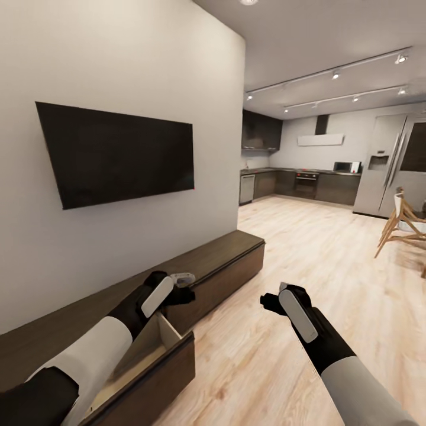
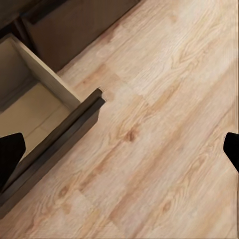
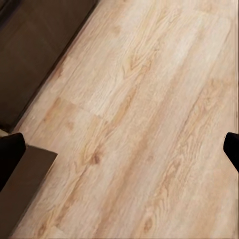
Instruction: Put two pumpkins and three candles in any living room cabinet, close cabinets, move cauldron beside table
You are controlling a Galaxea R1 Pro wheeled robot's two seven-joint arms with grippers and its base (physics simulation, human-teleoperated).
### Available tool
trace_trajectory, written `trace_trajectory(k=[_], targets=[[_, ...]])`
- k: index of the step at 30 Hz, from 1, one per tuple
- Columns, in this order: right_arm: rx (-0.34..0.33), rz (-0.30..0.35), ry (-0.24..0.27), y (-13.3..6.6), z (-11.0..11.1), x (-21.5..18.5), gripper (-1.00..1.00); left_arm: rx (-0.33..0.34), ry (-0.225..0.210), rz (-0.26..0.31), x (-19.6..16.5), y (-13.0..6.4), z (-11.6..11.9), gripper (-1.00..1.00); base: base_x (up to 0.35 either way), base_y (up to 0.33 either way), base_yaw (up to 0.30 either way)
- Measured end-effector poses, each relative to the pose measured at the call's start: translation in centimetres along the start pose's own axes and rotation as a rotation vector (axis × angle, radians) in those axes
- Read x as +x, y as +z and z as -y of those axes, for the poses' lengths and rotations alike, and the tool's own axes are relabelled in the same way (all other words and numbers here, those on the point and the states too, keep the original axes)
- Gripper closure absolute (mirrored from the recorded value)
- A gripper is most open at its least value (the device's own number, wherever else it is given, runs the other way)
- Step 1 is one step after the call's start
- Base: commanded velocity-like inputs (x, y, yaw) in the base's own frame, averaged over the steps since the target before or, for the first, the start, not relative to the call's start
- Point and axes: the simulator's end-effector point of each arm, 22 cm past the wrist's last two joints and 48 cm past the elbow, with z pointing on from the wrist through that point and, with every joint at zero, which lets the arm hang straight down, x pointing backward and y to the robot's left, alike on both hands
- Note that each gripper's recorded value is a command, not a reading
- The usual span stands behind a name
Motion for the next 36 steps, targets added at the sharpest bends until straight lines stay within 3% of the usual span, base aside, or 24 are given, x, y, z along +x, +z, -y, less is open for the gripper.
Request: trace_trajectory(k=[18, 27, 36], targets=[[0.000, 0.020, 0.008, -1.0, 0.2, -0.9, -1.00, 0.013, 0.026, 0.028, -0.7, -1.3, 1.5, -1.00, 0.099, -0.249, -0.212], [0.003, 0.001, 0.052, -0.6, 1.4, -1.1, -1.00, 0.015, 0.038, 0.018, -0.3, -0.9, 2.0, -1.00, -0.025, -0.242, -0.041], [0.013, -0.015, 0.083, 0.1, 2.4, -0.9, -1.00, 0.016, 0.035, 0.014, 0.0, -0.2, 2.0, -1.00, -0.011, -0.056, -0.003]])
